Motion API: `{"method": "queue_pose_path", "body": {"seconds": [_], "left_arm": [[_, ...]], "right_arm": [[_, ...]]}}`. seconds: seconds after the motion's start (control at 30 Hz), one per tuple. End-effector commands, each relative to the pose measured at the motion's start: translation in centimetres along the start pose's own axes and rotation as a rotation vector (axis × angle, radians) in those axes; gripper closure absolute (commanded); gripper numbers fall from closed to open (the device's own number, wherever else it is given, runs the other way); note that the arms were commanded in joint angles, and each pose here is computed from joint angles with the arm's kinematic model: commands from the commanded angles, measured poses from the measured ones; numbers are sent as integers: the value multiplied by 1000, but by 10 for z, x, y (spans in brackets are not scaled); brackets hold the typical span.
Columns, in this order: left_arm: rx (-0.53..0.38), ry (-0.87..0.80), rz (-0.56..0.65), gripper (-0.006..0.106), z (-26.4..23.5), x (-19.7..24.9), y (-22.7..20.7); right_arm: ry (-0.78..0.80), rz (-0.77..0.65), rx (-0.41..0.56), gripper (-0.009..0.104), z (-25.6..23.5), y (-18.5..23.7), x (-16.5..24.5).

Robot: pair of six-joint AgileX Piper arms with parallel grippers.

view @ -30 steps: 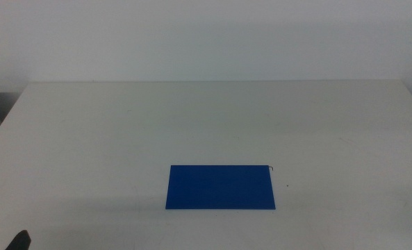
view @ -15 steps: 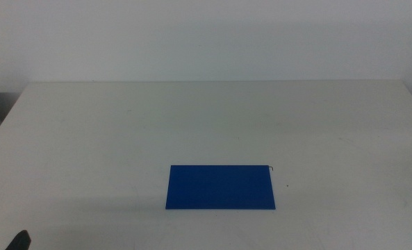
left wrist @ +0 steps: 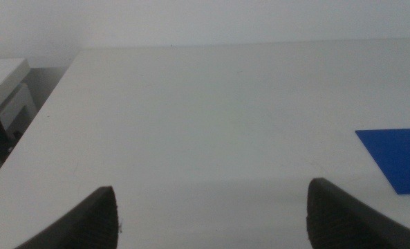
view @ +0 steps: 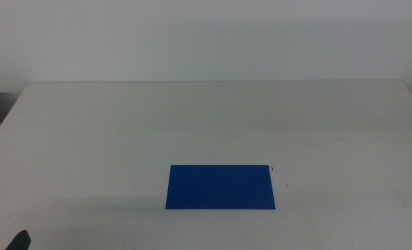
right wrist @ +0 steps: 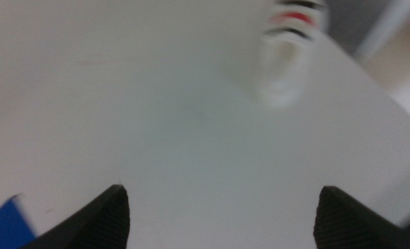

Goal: Use one arm to grab the shoe from the table and place it on the mat.

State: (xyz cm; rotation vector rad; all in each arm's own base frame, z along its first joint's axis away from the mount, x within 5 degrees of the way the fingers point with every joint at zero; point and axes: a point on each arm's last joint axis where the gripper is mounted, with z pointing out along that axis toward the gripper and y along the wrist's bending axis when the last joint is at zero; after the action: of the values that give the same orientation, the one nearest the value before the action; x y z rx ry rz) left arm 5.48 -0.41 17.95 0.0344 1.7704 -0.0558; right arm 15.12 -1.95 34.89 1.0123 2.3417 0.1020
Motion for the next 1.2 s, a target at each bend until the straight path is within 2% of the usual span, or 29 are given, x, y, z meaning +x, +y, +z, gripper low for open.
{"method": "queue_pose_path", "body": {"seconds": [0.0, 0.03, 0.2, 0.33, 0.5, 0.67, 1.0, 1.17], "left_arm": [[0, -86, -12, 7, -1, -6, 0], [0, -86, -12, 7, -1, -6, 0], [0, -86, -12, 7, -1, -6, 0], [0, -86, -12, 7, -1, -6, 0], [0, -86, -12, 7, -1, -6, 0], [0, -86, -12, 7, -1, -6, 0], [0, -86, -12, 7, -1, -6, 0], [0, -86, -12, 7, -1, -6, 0]], "right_arm": [[7, 47, 103, 3, -5, 9, -21], [36, 67, 142, 3, -3, 13, -26], [83, 110, 201, 3, 23, 30, -55], [137, 225, 277, 3, 50, 15, -73], [154, 297, 342, 3, 67, -3, -86], [131, 279, 377, 3, 68, -7, -89], [4, 178, 527, 3, 62, -21, -101], [-30, 200, 551, 3, 61, -24, -103]]}}
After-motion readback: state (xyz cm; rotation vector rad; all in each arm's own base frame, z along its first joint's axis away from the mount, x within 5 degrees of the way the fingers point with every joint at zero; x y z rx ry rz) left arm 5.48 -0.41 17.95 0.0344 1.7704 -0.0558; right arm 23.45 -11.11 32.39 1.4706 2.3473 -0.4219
